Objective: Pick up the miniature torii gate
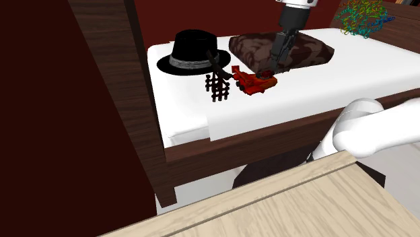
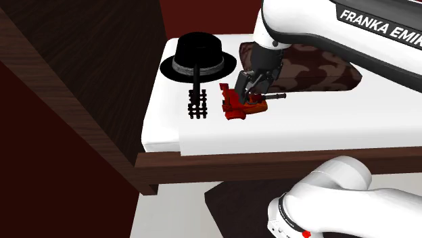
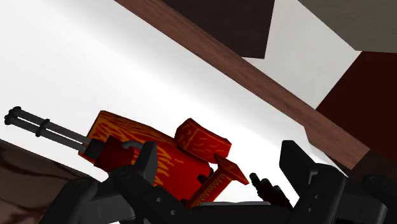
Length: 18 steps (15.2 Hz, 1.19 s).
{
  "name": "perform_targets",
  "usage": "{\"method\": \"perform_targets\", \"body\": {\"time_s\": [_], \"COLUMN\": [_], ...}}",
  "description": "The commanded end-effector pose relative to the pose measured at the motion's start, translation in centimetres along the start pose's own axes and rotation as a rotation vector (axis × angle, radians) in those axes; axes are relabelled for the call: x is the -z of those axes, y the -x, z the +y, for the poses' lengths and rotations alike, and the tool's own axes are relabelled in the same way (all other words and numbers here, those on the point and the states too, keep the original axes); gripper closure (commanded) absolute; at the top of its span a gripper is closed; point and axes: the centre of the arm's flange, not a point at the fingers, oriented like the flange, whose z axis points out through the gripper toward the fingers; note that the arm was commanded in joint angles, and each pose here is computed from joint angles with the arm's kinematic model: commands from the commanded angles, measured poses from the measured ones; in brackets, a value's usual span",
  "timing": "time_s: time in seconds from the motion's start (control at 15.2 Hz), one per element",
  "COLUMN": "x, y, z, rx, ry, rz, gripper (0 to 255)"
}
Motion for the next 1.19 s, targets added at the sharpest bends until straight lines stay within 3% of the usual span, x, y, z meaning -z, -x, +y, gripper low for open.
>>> {"method": "perform_targets", "body": {"time_s": [0.0,1.06,1.12], "x": [0.0,-2.6,-2.6], "y": [0.0,-16.5,-16.8], "z": [0.0,-6.3,-6.3], "rx": [0.000,-0.552,-0.562], "ry": [0.000,-0.190,-0.193], "rz": [0.000,0.109,0.111], "gripper": [0,0,0]}}
